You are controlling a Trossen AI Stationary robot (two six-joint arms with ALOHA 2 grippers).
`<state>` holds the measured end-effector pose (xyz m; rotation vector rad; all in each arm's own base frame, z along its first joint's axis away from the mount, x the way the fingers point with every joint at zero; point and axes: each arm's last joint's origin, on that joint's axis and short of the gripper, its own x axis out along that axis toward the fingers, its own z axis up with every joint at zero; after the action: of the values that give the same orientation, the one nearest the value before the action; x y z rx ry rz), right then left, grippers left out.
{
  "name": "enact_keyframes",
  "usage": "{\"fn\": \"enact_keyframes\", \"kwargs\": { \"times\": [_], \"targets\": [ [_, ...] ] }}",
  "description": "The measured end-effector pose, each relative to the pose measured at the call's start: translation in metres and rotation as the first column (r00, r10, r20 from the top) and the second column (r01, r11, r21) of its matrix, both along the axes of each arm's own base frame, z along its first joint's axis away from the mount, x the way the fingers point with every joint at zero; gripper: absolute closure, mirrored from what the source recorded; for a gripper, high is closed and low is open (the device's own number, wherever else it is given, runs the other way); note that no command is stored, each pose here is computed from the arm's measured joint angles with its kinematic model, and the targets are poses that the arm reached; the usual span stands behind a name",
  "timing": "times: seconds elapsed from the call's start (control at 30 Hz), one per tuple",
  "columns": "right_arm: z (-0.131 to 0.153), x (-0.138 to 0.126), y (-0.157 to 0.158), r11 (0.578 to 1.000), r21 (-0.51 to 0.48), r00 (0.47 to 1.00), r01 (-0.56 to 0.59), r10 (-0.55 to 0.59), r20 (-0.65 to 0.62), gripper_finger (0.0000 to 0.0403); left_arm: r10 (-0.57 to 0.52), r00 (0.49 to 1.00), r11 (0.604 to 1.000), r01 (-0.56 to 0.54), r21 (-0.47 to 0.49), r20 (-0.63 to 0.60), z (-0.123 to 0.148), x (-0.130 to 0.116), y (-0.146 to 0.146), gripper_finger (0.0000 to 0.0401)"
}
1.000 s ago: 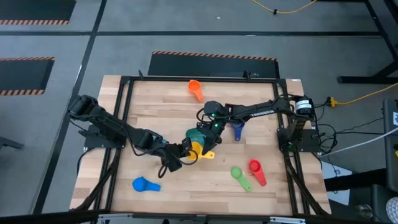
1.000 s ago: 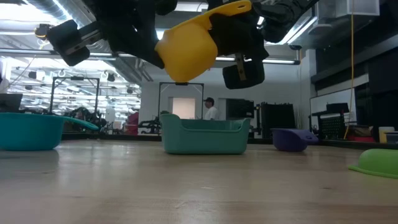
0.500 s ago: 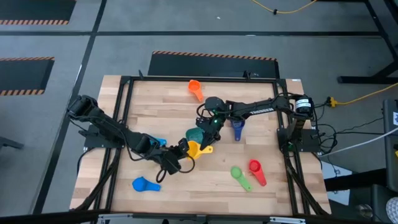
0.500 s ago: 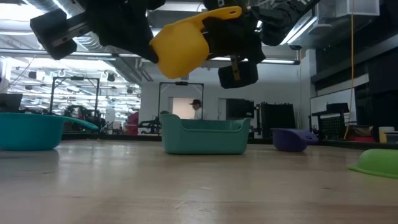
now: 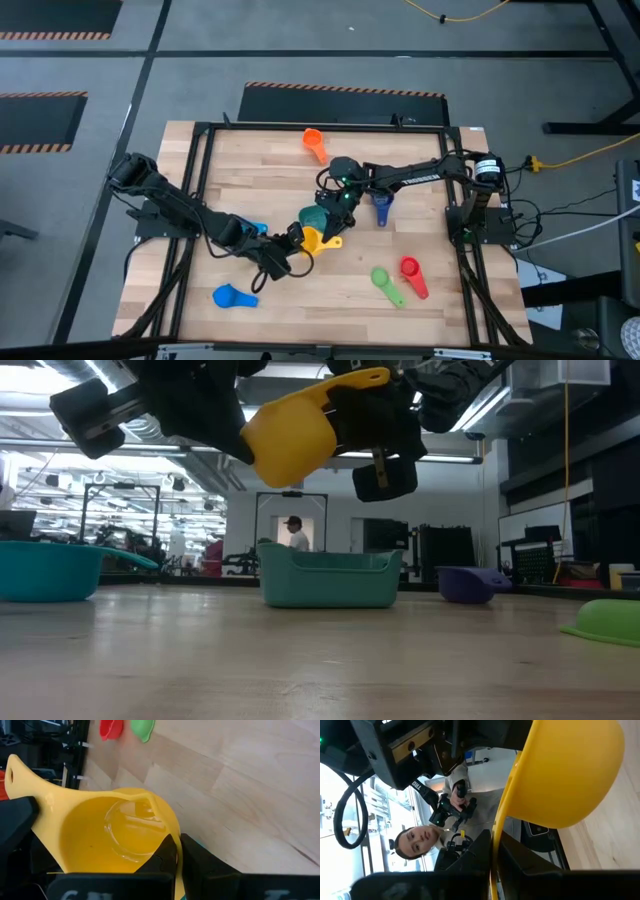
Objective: Nest measuring cups in basket
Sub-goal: Stack the yellow measuring cup on top of the light blue measuring cup
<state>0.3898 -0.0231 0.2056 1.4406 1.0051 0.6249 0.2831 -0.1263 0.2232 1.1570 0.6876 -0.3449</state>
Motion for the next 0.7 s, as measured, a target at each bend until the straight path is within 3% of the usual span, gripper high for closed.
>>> {"fn": "enact_keyframes", "kwargs": {
  "times": [0.4, 0.53, 0.7],
  "targets": [
    [-0.0047, -0.0023, 0.0004, 0.999, -0.02, 0.998, 0.027, -0.029, -0.062, 0.0376, 0.0, 1.0, 1.0, 0.0, 0.006, -0.014, -0.0021, -0.0008, 0.0004, 0.04],
    [-0.0068, -0.0017, -0.0002, 0.99, -0.108, 0.995, 0.093, -0.096, -0.022, 0.0376, 0.003, 0.999, 1.0, -0.002, 0.013, -0.039, -0.0049, -0.0025, 0.0013, 0.04],
    [-0.007, -0.0003, 0.0043, 0.981, -0.164, 0.994, 0.102, -0.097, 0.042, 0.0376, 0.004, 0.997, 0.999, -0.002, 0.032, -0.072, -0.0072, -0.005, 0.0024, 0.04]
  ]
}}
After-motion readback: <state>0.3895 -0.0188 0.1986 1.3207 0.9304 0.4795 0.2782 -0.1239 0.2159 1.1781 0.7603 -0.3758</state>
